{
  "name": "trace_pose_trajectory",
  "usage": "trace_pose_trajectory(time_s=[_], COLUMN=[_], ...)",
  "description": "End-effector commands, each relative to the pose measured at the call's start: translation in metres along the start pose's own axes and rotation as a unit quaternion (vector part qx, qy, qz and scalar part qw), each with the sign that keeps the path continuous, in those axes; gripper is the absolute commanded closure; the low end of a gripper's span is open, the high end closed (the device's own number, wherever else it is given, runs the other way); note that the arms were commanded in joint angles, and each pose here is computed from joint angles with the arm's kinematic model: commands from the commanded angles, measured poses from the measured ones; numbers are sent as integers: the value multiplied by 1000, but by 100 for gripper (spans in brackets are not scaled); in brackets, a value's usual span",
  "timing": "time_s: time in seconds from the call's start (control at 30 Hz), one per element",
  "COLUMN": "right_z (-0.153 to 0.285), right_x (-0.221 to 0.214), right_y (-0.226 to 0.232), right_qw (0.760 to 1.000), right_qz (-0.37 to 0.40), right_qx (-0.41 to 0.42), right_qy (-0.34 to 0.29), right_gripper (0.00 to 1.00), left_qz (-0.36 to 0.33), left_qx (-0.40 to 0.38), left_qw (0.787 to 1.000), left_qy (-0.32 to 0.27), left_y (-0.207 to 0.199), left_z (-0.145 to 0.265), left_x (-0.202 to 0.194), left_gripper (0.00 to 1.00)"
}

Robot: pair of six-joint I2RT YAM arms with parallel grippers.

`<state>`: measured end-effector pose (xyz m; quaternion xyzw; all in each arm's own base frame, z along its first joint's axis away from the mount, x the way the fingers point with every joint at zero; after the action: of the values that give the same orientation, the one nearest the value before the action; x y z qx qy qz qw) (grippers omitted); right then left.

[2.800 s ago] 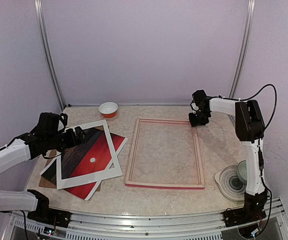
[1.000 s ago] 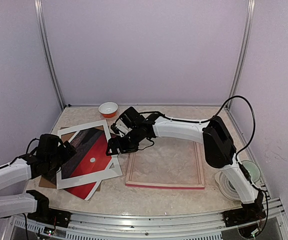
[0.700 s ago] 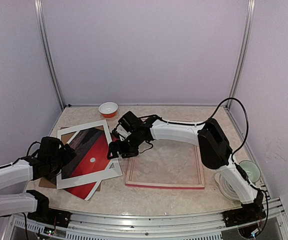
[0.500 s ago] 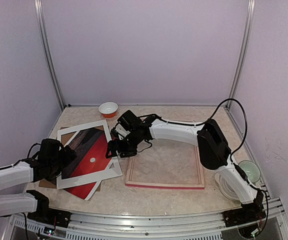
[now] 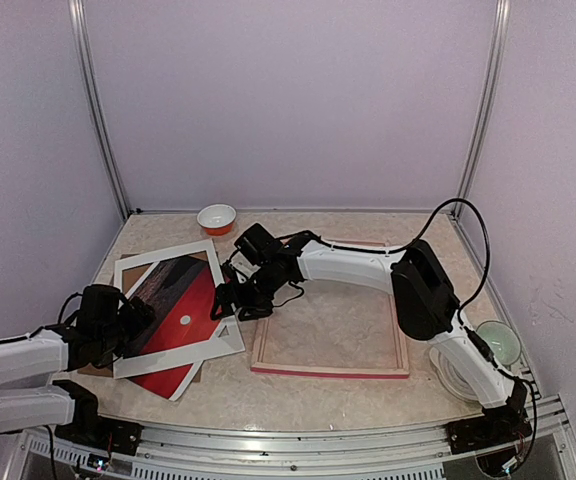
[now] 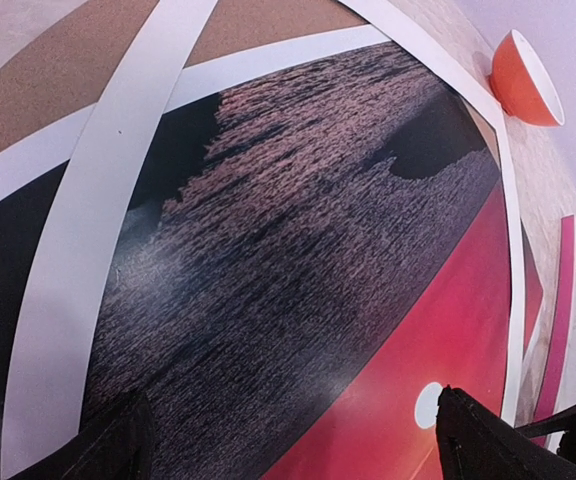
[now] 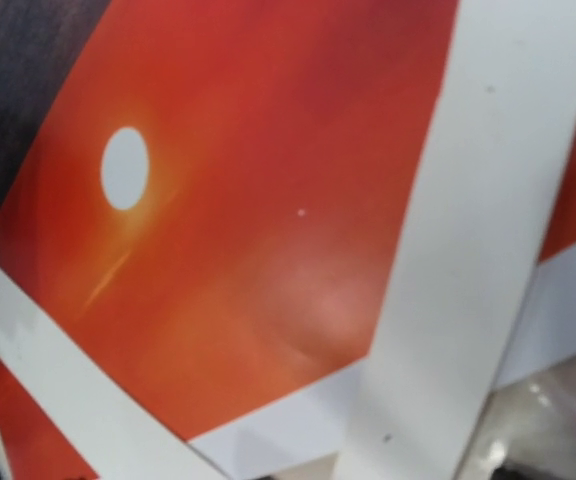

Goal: Put the photo into the frame
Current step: Pick up the mat board from the photo.

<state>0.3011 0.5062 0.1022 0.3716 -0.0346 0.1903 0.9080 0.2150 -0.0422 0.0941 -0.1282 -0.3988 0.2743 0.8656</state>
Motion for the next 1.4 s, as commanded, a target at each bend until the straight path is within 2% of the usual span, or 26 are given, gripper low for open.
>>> trace_pose_trajectory(time_s=[0.0, 0.77, 1.27, 1.37], right_z=[-12, 10, 17, 19], right_x=[-8, 6, 2, 4], right_y=[1, -12, 3, 3], right_qw=[999, 986, 972, 974], right_qz=[-10, -84, -77, -75], right_qx=[18, 139, 215, 209], right_qy=[27, 36, 52, 45], right_gripper=[14, 17, 23, 24], left_qz=[10, -6, -9, -9], left_qx=[-19, -23, -22, -25], left_qw=[1000, 999, 999, 999], left_qy=[-5, 37, 45, 47], left_y=[-2, 3, 2, 2], left_z=[0, -6, -7, -7], left_x=[0, -31, -39, -40], left_gripper=[4, 4, 4, 4])
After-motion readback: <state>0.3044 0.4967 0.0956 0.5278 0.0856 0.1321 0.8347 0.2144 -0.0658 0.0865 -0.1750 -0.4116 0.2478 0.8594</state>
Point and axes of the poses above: each gripper's point midway between its finger pads, its own z axis back along the fingers, its own y axis along the line the jaws close on, x = y × z, the point moved 7 cm from there along z, back along the fingers, and after that the axes turned 7 degrees about -z, right-handed, at the moved point
